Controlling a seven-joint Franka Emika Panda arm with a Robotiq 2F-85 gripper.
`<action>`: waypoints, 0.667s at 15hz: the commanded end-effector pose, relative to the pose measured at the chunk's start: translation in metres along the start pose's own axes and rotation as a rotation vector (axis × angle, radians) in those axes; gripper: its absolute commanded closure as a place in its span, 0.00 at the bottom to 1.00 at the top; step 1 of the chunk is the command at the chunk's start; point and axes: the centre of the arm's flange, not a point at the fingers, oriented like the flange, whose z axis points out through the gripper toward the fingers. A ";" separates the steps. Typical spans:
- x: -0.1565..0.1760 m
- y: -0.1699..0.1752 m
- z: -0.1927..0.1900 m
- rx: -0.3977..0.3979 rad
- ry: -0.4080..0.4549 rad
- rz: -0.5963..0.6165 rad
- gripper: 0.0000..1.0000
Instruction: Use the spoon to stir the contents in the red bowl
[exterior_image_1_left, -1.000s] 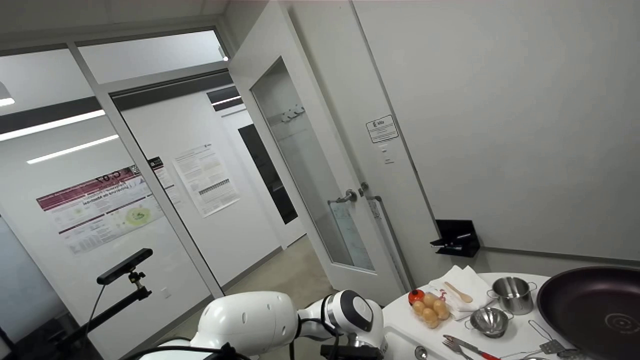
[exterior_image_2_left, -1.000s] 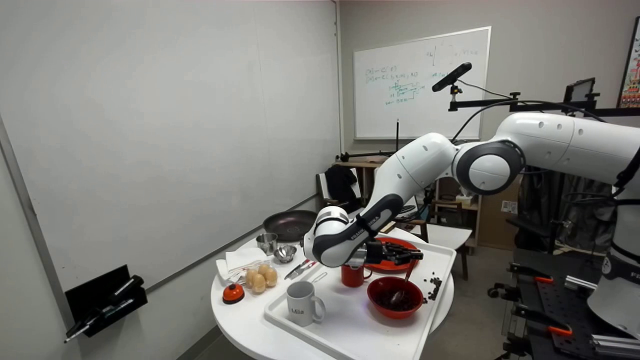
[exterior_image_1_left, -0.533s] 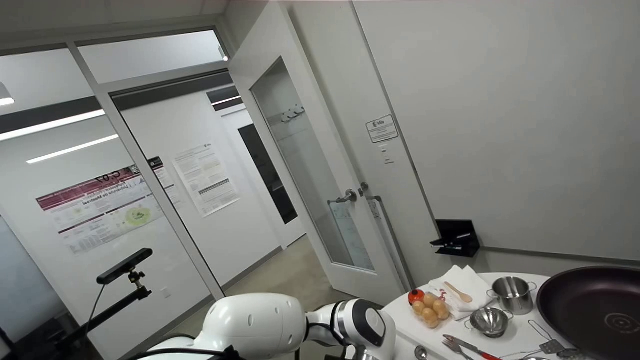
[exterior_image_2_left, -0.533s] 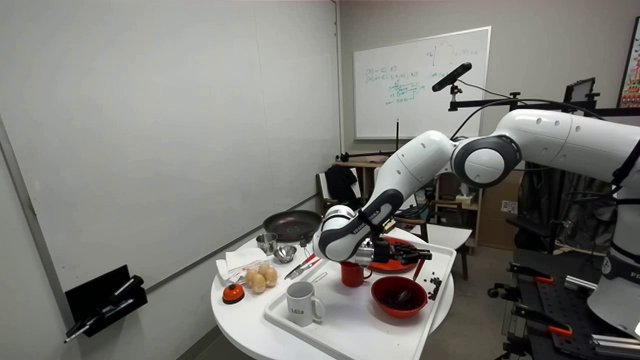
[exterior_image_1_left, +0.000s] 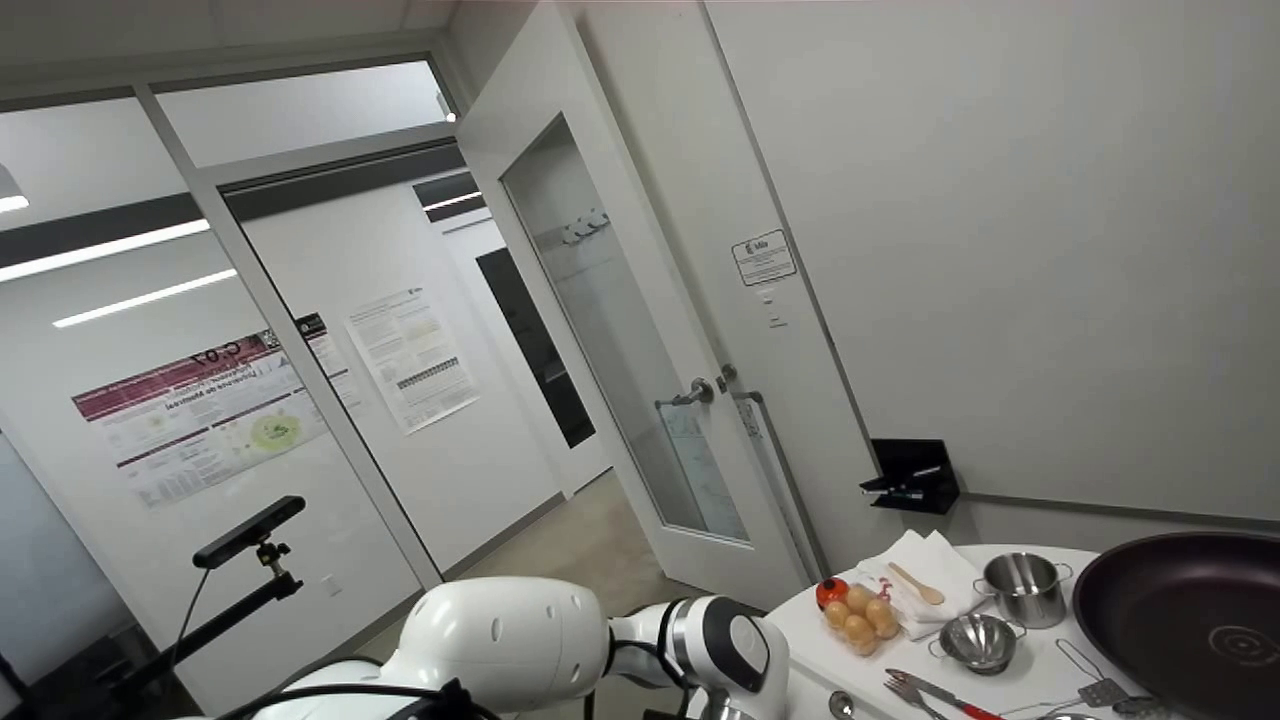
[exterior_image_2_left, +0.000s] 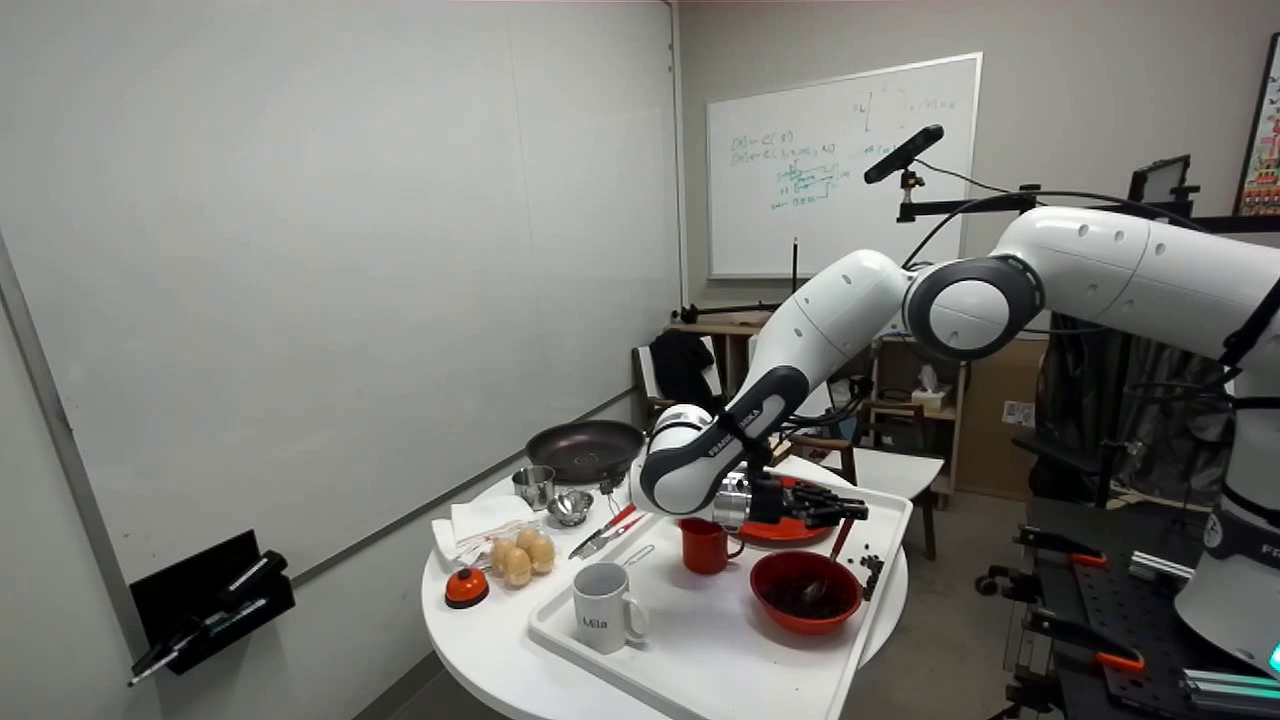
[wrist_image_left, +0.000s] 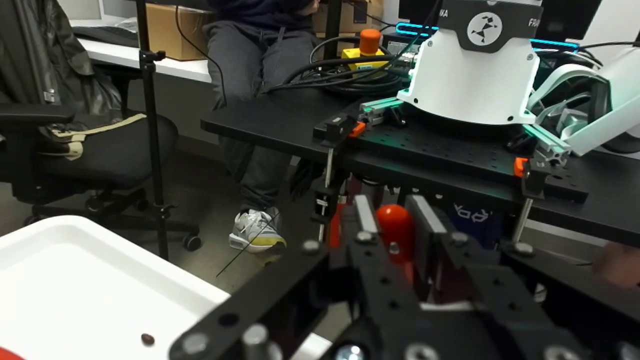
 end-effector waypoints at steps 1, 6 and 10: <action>-0.005 -0.026 -0.025 -0.063 0.059 -0.005 0.91; -0.013 -0.058 -0.061 -0.158 0.122 0.004 0.91; -0.019 -0.069 -0.071 -0.190 0.146 0.011 0.91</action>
